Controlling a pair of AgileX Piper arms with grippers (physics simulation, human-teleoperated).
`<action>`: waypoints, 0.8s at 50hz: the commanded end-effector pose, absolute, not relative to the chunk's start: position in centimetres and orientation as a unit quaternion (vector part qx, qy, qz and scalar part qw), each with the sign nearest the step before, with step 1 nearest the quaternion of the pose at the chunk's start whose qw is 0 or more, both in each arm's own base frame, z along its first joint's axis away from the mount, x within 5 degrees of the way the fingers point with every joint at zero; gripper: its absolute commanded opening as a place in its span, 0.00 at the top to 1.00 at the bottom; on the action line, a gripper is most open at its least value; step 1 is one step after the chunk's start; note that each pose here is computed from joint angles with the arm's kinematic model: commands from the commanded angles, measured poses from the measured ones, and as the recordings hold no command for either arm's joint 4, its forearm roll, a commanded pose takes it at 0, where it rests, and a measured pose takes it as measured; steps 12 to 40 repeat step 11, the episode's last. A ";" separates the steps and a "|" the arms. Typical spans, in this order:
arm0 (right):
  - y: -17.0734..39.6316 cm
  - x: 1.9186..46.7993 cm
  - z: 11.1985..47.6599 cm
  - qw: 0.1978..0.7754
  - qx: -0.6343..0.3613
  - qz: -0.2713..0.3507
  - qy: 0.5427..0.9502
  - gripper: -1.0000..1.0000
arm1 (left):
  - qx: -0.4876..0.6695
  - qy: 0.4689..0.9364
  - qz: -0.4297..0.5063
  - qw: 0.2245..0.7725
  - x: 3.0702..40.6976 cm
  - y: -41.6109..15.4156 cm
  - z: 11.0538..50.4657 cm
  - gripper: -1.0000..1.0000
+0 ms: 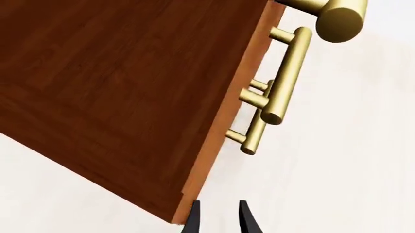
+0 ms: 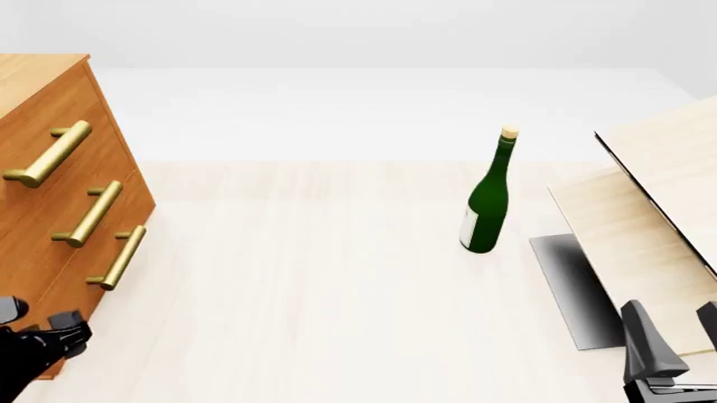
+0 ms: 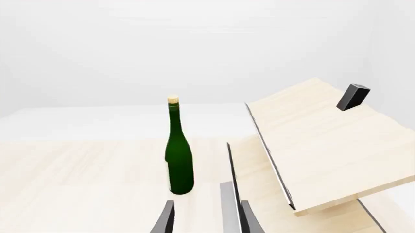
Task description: Put the bowl in the bottom drawer of the cabinet and close it.
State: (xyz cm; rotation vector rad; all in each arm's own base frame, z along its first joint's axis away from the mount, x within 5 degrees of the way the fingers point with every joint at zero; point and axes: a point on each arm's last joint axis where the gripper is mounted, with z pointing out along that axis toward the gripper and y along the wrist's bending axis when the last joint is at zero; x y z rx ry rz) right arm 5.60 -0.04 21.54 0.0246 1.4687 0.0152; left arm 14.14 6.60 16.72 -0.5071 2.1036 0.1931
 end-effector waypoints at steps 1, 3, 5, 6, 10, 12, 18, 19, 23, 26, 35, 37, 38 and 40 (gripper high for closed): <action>0.0 5.6 21.5 0.742 0.011 0.007 0.670 0.00 | -0.250 0.799 0.180 0.517 13.2 9.8 20.1 0.00; 0.0 5.6 21.5 0.742 0.011 0.007 0.670 0.00 | -0.253 0.797 0.189 0.516 13.0 10.0 20.0 0.00; 0.0 5.6 21.5 0.742 0.011 0.007 0.670 0.00 | -0.249 0.794 0.200 0.518 12.6 10.1 20.0 0.00; 0.0 5.6 21.5 0.742 0.011 0.007 0.670 0.00 | -0.249 0.794 0.200 0.518 12.6 10.1 20.0 0.00; 0.0 5.6 21.5 0.742 0.011 0.007 0.670 0.00 | -0.250 0.794 0.203 0.515 12.6 10.2 19.8 0.00; 0.0 5.6 21.5 0.742 0.011 0.007 0.670 0.00 | -0.251 0.794 0.206 0.514 12.5 10.2 19.8 0.00; 0.0 5.6 21.5 0.742 0.011 0.007 0.670 0.00 | -0.251 0.794 0.206 0.514 12.5 10.2 19.8 0.00; 0.0 5.6 21.5 0.742 0.011 0.007 0.670 0.00 | -0.251 0.794 0.206 0.514 12.5 10.2 19.8 0.00; 0.0 5.6 21.5 0.742 0.011 0.007 0.670 0.00 | -0.251 0.794 0.206 0.514 12.5 10.2 19.8 0.00; 0.0 5.6 21.5 0.742 0.011 0.007 0.670 0.00 | -0.251 0.794 0.206 0.514 12.5 10.2 19.8 0.00; 0.0 5.6 21.5 0.742 0.011 0.007 0.670 0.00 | -0.251 0.794 0.206 0.514 12.5 10.2 19.8 0.00; 0.0 5.6 21.5 0.742 0.011 0.007 0.670 0.00 | -0.251 0.794 0.206 0.514 12.5 10.2 19.8 0.00; 0.0 5.6 21.5 0.742 0.011 0.007 0.670 0.00 | -0.251 0.794 0.206 0.514 12.5 10.2 19.8 0.00; 0.0 5.6 21.5 0.742 0.011 0.007 0.670 0.00 | -0.251 0.794 0.206 0.514 12.5 10.2 19.8 0.00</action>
